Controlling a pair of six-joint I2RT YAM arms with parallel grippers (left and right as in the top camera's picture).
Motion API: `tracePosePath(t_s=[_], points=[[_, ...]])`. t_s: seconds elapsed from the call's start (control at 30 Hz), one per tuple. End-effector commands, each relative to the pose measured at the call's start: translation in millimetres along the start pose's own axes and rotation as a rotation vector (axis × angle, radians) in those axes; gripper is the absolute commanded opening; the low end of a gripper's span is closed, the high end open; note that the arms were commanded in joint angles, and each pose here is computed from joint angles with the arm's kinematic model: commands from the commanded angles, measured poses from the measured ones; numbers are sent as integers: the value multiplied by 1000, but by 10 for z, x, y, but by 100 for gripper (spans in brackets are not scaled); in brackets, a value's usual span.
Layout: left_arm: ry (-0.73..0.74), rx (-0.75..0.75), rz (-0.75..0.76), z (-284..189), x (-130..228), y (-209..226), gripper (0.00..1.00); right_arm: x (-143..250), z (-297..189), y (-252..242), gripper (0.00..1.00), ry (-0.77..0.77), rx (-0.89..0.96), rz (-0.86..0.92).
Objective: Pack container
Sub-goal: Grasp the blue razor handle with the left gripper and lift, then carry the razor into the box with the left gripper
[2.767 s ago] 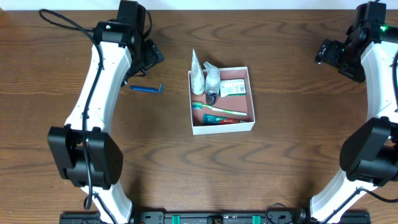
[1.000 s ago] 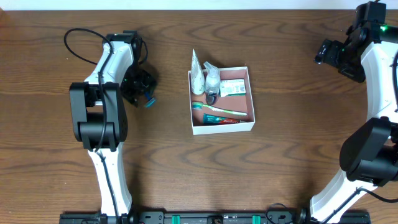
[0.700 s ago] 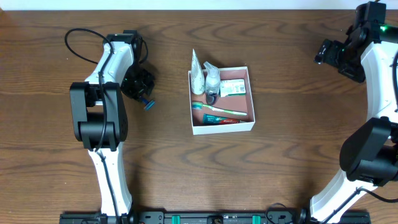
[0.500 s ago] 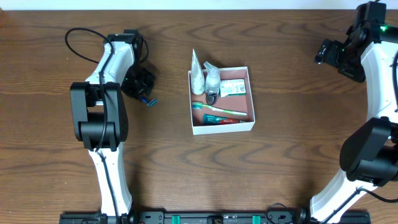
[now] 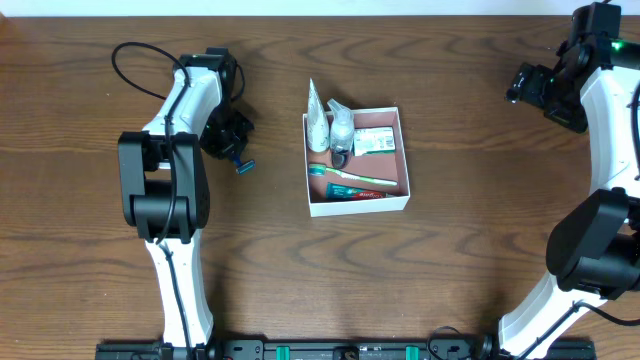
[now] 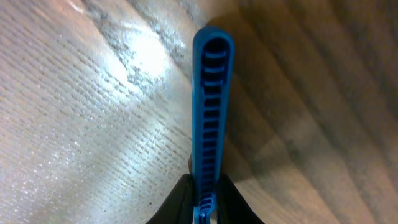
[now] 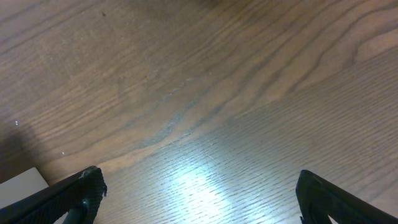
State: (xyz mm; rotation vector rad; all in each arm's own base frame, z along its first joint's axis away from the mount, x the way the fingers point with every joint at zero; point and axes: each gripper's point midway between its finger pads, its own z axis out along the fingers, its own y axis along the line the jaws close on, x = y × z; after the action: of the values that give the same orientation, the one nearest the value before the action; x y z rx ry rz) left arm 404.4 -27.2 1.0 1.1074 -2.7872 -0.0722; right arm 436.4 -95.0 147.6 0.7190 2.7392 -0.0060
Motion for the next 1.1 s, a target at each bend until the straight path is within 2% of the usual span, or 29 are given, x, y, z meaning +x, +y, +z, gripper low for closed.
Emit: tracePosePath(t_s=[0.0, 0.37, 0.67, 0.9, 1.07], points=[[21, -37, 50, 50, 42, 66, 13, -76, -157, -8, 99, -43, -5, 3], [-29, 10, 179, -414, 70, 85, 13, -76, -157, -8, 99, -43, -5, 3], [-233, 157, 390, -1437, 258, 116, 13, -76, -157, -8, 99, -43, -5, 3], [-432, 278, 634, -2251, 811, 77, 13, -76, -157, -8, 99, -43, -5, 3], [-548, 336, 933, -2583, 1414, -113, 13, -76, -157, -8, 99, -43, -5, 3]])
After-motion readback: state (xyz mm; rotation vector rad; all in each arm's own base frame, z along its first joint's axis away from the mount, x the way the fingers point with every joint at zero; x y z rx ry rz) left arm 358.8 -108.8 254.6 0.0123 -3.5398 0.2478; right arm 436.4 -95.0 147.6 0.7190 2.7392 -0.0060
